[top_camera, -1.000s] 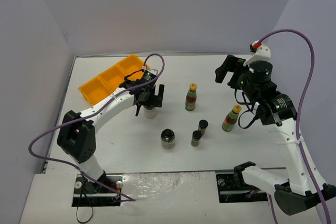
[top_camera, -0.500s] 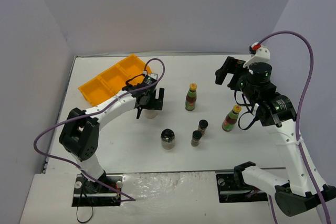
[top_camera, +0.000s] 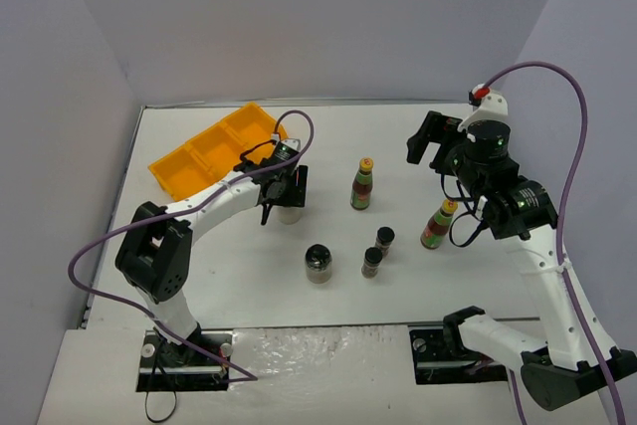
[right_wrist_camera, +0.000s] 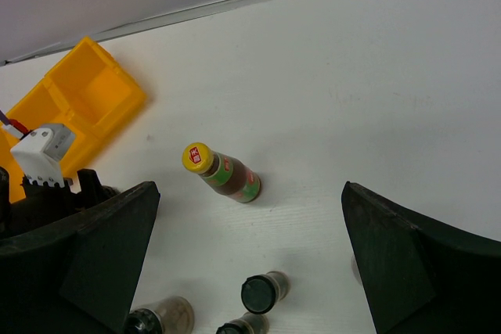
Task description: Organize the condiment bottles
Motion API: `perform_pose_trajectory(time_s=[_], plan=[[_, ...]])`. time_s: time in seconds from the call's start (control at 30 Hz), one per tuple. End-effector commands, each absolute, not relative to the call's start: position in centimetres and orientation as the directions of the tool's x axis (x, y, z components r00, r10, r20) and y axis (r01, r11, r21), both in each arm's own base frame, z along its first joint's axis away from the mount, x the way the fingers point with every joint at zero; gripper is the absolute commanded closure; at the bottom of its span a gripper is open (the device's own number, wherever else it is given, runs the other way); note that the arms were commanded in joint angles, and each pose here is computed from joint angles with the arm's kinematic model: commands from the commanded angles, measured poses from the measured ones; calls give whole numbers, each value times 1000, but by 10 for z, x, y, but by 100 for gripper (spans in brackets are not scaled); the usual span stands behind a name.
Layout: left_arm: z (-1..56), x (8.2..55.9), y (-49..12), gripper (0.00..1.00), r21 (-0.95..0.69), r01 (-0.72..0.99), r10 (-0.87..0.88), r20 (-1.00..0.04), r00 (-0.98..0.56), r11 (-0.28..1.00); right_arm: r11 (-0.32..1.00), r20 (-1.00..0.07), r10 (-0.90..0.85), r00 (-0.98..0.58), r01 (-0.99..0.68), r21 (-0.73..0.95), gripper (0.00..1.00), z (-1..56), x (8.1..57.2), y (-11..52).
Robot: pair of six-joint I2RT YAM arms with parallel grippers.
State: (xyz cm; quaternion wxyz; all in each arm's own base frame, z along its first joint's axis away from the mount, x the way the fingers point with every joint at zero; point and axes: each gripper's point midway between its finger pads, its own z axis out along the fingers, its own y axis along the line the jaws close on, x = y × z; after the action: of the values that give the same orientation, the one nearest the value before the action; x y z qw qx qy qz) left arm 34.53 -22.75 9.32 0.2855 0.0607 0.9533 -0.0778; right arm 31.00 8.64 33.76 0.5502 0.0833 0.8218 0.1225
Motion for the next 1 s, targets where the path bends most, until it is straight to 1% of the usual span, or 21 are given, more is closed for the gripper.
perform_pose_trajectory(time_s=[0.0,0.1,0.2,0.27,0.43,0.67,0.97], plan=[[126,360,-227,100,-87,149,62,-631,-773,985,953,-907,286,-309,-8,303,0,355,316,86],[148,365,-222,100,-54,139,68,-664,-745,989,955,-907,282,-314,-4,298,0,352,316,86],[189,381,-222,100,-36,135,68,-721,-690,990,956,-907,279,-317,0,294,0,350,316,85],[199,388,-219,100,-23,130,72,-732,-678,991,956,-908,278,-313,0,293,0,351,316,84],[248,430,-219,100,-51,126,39,-781,-623,991,958,-912,273,-306,2,286,0,354,314,82],[261,495,-186,100,-101,36,-60,-804,-592,994,959,-907,265,-326,-12,285,0,349,314,86],[265,564,-166,100,-91,-17,-87,-862,-499,996,965,-907,236,-349,-29,262,0,343,319,90]])
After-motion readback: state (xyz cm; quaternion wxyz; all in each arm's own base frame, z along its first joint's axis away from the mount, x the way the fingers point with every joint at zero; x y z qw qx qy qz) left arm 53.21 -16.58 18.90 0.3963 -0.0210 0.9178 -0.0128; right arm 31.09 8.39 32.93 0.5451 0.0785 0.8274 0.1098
